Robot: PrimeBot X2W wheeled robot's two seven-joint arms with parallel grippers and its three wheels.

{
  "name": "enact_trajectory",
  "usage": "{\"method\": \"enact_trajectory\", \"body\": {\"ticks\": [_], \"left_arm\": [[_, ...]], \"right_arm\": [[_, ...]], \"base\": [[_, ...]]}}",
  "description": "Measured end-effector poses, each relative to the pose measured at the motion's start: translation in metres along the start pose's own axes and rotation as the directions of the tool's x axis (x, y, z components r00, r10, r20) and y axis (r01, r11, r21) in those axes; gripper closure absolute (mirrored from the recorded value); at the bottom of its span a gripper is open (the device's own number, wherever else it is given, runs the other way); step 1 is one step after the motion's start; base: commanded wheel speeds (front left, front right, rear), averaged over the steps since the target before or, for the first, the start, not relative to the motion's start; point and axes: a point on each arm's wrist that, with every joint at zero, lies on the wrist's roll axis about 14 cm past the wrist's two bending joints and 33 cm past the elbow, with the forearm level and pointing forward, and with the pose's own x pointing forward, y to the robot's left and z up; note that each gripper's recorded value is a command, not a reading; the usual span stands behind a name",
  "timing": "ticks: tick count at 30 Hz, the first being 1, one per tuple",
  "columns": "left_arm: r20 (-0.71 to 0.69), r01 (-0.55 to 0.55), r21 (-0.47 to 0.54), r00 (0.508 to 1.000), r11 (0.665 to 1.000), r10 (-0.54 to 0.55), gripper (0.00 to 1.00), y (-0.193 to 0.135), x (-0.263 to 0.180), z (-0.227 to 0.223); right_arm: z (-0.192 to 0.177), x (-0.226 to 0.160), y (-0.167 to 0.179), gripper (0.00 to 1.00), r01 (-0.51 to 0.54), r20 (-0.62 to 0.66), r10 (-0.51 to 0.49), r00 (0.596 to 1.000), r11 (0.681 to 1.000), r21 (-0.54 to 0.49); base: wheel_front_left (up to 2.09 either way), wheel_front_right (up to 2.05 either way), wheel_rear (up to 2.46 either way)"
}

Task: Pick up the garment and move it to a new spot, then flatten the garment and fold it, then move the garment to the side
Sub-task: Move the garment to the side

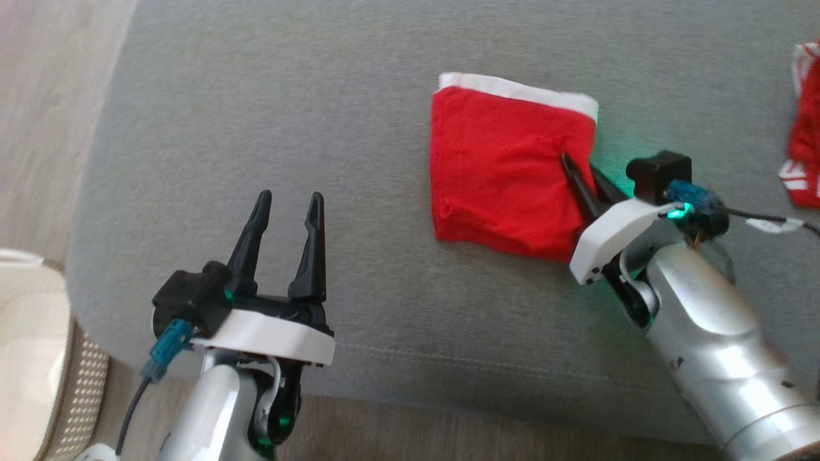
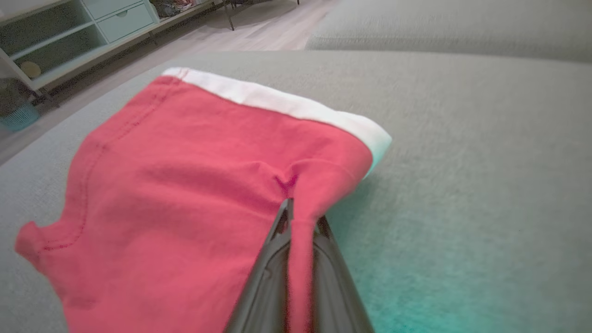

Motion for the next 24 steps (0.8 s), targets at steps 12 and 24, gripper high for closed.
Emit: {"method": "enact_trajectory", "body": {"ticks": [12,24], "left_arm": [[0.057,0.224,0.025,0.973,0.974,-0.225,0.00,-0.061,0.042,0.010],[0.110,0.464,0.058,0.877,0.884,-0.467,0.00,-0.136,0.108,0.000]], "right_arm": [[0.052,-0.031,-0.065,1.00,0.069,0.069,-0.051,0.996,0.951,-0.302],[0.108,-0.081,-0.193,1.00,0.295,0.105,-0.278,0.955,0.842,-0.451]], "base": [[0.00,0.00,0.00],[0.00,0.00,0.00]]}}
